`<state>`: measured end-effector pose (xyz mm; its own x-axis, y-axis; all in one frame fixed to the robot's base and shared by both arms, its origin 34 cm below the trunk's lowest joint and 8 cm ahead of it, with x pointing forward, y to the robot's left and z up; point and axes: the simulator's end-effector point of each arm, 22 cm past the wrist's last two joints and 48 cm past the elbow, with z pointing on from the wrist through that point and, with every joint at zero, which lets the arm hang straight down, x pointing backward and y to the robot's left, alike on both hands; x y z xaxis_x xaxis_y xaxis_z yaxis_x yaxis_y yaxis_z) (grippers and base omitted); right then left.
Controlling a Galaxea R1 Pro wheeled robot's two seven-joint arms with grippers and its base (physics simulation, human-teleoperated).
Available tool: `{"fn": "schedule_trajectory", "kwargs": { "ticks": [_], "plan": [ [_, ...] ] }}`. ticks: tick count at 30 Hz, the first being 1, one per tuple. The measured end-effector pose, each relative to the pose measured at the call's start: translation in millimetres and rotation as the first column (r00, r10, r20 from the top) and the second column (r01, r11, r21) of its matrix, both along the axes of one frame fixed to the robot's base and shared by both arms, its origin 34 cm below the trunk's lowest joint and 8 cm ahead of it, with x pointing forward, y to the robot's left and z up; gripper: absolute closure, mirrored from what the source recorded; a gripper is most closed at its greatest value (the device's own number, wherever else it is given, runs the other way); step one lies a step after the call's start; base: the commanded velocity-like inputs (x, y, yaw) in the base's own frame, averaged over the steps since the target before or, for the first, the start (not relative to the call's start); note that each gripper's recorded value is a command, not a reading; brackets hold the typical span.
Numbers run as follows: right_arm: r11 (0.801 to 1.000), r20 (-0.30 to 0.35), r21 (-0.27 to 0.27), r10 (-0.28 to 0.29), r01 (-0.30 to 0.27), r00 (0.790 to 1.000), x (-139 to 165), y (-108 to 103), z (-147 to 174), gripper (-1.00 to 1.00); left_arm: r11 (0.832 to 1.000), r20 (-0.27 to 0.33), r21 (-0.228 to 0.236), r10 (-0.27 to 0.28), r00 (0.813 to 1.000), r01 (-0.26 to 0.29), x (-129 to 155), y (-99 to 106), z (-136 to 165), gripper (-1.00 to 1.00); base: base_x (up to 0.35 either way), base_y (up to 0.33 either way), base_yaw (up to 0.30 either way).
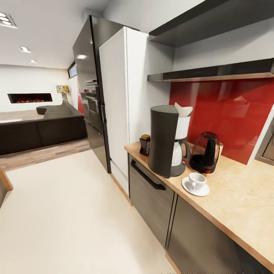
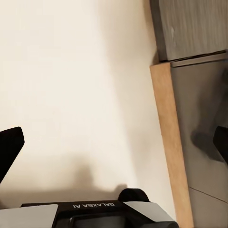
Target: Set up a coffee station on the kitchen countertop: keep the coffee maker on the countertop, move the bottle of coffee from the kitchen shelf to the counter next to the coffee maker, place a paper coffee filter on top of the coffee maker, put the saucer next to the coffee maker with the coffee cup on the saucer, and place the electric kettle next to the coffee maker.
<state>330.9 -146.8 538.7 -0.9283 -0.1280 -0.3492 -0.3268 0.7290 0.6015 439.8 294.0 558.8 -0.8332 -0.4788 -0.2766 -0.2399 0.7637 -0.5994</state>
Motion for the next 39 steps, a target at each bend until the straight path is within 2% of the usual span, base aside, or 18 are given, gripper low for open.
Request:
{"fn": "schedule_trajectory", "kwargs": {
  "ticks": [21, 27, 29, 30, 31, 33, 37, 39],
  "plan": [
    [1.000, 0.000, -0.005, -0.007, 0.007, 1.000, 1, -2, -1, -1.00, 1.000, 0.000, 0.001, 0.000, 1.000, 0.000, 0, 0, 0, -1.00, 0.000, 0.000, -0.257],
    [0.999, -0.029, -0.028, -0.022, 0.021, 0.999, -10, -13, -6, -1.00, 1.000, 0.001, 0.001, 0.001, 1.000, -0.001, 0, 0, 0, -1.00, 0.000, 0.000, -0.260],
    [0.997, -0.053, -0.058, -0.049, 0.046, 0.997, -18, -25, -13, -1.00, 1.000, 0.000, 0.002, 0.001, 1.000, -0.001, 0, 0, 0, -1.00, 0.000, 0.000, -0.243],
    [0.994, -0.057, -0.078, -0.082, 0.077, 0.995, -18, -33, -16, -1.00, 1.000, -0.004, 0.002, 0.001, 1.000, -0.001, -2, 1, -1, -1.00, 0.000, 0.000, -0.151],
    [0.979, -0.050, -0.138, -0.160, 0.152, 0.986, -13, -49, -24, -1.00, 1.000, -0.008, 0.004, 0.002, 1.000, -0.002, -3, 1, -2, -1.00, 0.000, 0.000, -0.121],
    [0.953, -0.039, -0.207, -0.235, 0.222, 0.971, -11, -66, -33, -1.00, 1.000, -0.015, 0.013, 0.005, 1.000, -0.005, -4, 3, -4, -1.00, 0.000, 0.000, -0.070],
    [0.924, -0.029, -0.264, -0.295, 0.277, 0.955, -10, -81, -40, -1.00, 0.999, -0.034, 0.040, 0.015, 0.999, -0.013, -7, 6, -9, -1.00, 0.000, 0.000, -0.100],
    [0.919, -0.028, -0.273, -0.304, 0.285, 0.952, -10, -83, -41, -1.00, 0.999, -0.038, 0.045, 0.017, 0.999, -0.015, -8, 7, -10, -1.00, 0.000, 0.000, -0.220]
  ]
}}
